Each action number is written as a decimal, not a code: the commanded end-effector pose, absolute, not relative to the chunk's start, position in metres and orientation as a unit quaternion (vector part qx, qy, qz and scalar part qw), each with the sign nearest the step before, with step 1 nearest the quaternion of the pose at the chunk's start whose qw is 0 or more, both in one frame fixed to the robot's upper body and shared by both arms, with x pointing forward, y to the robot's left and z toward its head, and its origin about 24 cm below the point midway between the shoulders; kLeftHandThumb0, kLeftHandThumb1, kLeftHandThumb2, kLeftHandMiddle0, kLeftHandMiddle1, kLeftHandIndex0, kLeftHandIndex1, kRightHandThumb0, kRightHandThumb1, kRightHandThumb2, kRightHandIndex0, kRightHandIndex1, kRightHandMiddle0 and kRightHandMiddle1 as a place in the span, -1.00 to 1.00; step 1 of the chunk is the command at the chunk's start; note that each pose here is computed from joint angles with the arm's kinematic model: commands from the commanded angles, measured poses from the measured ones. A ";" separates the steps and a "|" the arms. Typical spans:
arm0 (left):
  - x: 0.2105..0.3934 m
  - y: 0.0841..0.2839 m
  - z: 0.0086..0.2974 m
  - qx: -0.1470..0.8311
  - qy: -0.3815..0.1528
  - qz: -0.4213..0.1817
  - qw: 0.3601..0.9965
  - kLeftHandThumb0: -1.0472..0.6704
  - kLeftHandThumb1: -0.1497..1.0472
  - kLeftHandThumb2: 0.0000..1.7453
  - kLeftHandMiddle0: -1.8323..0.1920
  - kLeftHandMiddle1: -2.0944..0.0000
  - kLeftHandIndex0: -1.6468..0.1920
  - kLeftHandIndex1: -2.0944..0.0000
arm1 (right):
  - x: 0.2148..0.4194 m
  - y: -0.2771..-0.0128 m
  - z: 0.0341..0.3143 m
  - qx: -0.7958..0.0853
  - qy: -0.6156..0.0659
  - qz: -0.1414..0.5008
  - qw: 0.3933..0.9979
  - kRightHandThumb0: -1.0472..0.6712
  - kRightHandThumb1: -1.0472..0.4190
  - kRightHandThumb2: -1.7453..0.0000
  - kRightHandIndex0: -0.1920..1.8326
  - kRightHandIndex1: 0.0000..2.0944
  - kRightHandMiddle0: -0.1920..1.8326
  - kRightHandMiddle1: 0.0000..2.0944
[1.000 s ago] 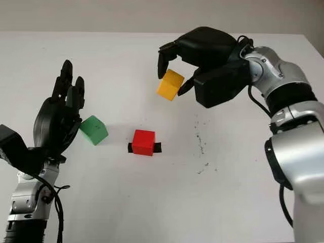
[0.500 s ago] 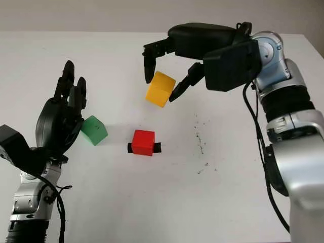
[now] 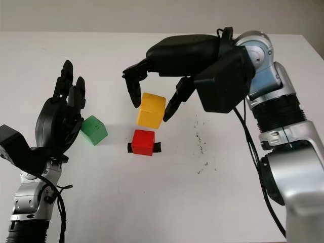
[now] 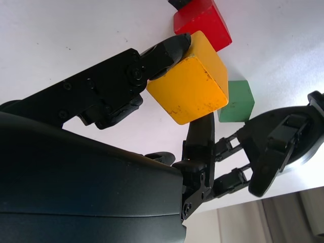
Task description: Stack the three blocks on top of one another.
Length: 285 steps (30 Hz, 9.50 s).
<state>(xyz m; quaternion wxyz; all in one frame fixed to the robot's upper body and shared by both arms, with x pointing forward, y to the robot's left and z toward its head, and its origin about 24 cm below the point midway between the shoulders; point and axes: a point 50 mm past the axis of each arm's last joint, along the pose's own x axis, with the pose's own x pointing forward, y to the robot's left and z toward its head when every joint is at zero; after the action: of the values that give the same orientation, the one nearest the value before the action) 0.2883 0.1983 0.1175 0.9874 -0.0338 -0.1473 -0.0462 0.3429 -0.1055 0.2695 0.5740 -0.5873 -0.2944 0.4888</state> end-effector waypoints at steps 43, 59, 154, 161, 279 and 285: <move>0.285 0.197 0.116 -0.037 -0.157 -0.036 0.986 -0.67 1.00 -0.38 1.00 1.00 1.00 1.00 | 0.354 -0.079 0.249 -0.619 -0.291 0.511 0.521 -0.22 -0.87 0.94 -0.53 -0.96 -0.46 0.44; 0.284 0.196 0.115 -0.036 -0.158 -0.037 0.986 -0.66 1.00 -0.38 1.00 1.00 1.00 1.00 | 0.354 -0.080 0.240 -0.607 -0.287 0.521 0.527 -0.23 -0.87 0.94 -0.53 -0.95 -0.46 0.46; 0.269 0.238 0.159 0.125 -0.168 -0.043 0.977 -0.65 1.00 -0.57 0.94 0.95 0.93 0.96 | 0.360 -0.186 0.134 -0.062 -0.120 0.169 0.976 -0.71 -1.00 0.11 -1.00 -1.00 -1.00 -1.00; 0.267 0.254 0.192 0.289 -0.191 -0.038 0.937 -0.48 0.97 -0.90 0.37 0.79 0.38 0.71 | 0.355 -0.185 0.133 -0.034 -0.137 0.147 0.979 -0.72 -1.00 0.11 -1.00 -1.00 -1.00 -1.00; 0.318 0.132 0.322 0.578 -0.105 -0.240 0.772 -0.25 0.99 -0.93 0.62 0.94 0.58 -0.70 | 0.346 -0.169 0.121 0.022 -0.122 0.142 0.982 -0.51 -1.00 0.28 -1.00 -1.00 -1.00 -1.00; 0.312 0.118 0.313 0.531 -0.095 -0.205 0.817 -0.21 1.00 -0.89 0.58 0.94 0.47 -0.49 | 0.348 -0.166 0.119 0.025 -0.119 0.141 0.983 -0.52 -1.00 0.29 -1.00 -1.00 -1.00 -1.00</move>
<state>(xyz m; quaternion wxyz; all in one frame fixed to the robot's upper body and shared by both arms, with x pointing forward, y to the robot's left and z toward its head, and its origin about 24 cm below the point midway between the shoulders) 0.3149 0.1221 0.3143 0.8140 0.5351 -0.0902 -0.2071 0.3480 -0.1669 0.1210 0.9825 0.0211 -0.1170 0.1432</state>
